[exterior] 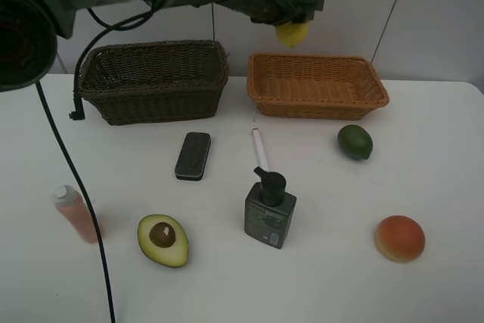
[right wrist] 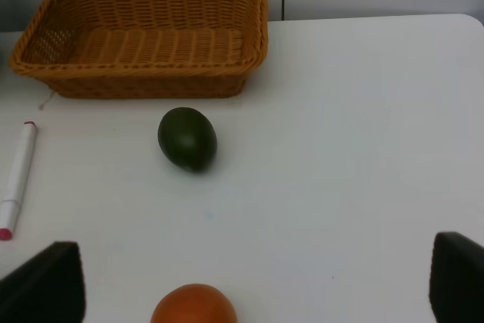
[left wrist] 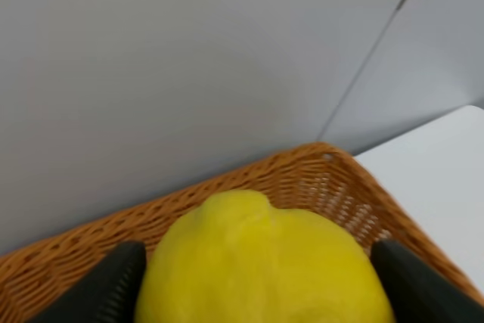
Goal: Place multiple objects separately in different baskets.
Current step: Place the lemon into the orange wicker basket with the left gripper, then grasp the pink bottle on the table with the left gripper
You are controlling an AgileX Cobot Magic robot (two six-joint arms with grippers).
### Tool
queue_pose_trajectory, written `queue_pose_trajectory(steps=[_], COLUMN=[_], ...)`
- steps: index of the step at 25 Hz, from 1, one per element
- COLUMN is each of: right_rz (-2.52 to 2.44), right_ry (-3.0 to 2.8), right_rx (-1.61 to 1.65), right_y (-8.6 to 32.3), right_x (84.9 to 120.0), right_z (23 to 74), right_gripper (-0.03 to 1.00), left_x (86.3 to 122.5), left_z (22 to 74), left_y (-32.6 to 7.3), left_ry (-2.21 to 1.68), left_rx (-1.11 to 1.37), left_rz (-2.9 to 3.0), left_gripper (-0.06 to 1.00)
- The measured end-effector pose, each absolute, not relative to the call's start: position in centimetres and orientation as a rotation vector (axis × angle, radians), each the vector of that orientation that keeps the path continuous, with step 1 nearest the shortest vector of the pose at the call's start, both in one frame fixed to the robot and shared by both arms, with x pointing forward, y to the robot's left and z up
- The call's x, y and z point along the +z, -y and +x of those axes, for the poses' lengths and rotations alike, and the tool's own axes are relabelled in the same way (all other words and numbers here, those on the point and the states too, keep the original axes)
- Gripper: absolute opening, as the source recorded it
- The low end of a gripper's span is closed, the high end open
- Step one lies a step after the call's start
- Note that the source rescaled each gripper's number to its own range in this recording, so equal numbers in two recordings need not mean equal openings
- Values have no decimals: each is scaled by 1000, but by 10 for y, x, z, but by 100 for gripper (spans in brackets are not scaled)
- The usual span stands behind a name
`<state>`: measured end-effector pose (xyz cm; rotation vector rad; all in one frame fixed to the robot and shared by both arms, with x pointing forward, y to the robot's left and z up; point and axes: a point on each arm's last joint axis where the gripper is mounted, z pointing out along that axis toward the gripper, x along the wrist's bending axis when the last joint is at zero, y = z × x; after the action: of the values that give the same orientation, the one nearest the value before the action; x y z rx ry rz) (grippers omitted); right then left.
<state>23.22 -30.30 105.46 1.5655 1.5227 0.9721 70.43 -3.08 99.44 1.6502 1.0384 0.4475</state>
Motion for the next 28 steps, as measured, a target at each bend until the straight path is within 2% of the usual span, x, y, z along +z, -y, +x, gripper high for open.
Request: queue_pose_trajectory(steps=[2, 5, 6, 11, 14, 22, 28], right_rz=[1565, 1565, 1565, 1565, 1565, 1565, 1565], right_ry=[-1523, -1523, -1523, -1523, -1523, -1523, -1523], right_rx=[972, 972, 972, 972, 972, 972, 972], right_y=[303, 303, 303, 303, 303, 303, 303], right_x=[1055, 1055, 1055, 1055, 1055, 1055, 1055], right_z=[232, 232, 232, 232, 232, 232, 232], right_gripper=[100, 100, 100, 100, 100, 100, 100], left_x=[965, 939, 938, 944, 964, 1067, 1115], left_z=[712, 719, 718, 717, 706, 634, 603], left_y=[35, 34, 34, 33, 32, -1, -26], left_ry=[-1058, -1093, -1095, -1099, -1089, -1154, -1245], left_rx=[453, 438, 433, 401, 328, -7, 7], left_rz=[1652, 1679, 1684, 1718, 1834, 2250, 2226], left_gripper=[63, 90, 95, 100, 100, 100, 100])
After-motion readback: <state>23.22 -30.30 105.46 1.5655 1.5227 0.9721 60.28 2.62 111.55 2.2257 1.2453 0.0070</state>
